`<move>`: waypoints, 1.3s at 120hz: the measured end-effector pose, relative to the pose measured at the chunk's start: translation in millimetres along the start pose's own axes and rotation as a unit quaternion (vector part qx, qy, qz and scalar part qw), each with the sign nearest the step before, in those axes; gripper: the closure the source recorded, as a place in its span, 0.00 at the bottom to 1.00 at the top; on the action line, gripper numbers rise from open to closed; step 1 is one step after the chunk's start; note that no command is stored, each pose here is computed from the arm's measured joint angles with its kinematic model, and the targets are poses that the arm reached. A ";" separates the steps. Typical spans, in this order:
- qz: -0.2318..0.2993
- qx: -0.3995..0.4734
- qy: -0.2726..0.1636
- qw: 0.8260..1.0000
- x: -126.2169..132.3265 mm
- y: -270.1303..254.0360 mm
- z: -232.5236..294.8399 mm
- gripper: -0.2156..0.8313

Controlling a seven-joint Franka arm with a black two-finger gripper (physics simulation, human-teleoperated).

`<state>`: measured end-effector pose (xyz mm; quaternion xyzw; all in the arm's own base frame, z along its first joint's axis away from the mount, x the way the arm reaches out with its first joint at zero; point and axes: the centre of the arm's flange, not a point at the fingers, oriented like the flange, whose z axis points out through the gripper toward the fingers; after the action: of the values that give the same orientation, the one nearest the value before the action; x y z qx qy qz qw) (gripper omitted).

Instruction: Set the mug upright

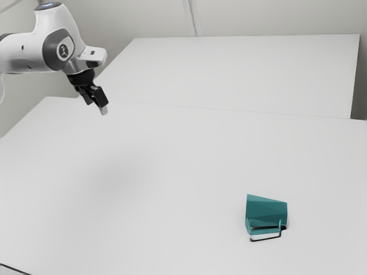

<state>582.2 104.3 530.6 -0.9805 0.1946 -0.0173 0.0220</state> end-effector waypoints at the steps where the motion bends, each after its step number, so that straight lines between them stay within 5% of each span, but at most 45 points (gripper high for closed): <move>1: -0.003 0.000 0.000 1.000 -0.6 -0.9 0.1 0.21; 21: -0.047 -0.022 0.012 0.999 -37.5 11.2 -3.9 0.21; 54: -0.126 -0.216 -0.008 0.968 -69.4 90.7 88.2 0.21; 99: -0.164 -0.340 -0.057 0.924 -46.0 201.3 173.3 0.21; 138: -0.248 -0.381 -0.033 0.890 -25.5 240.3 211.6 0.21; 156: -0.240 -0.391 -0.028 0.888 -5.3 292.8 215.1 0.21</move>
<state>474.9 -156.2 301.1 -0.9264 -0.0563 0.0827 -0.3630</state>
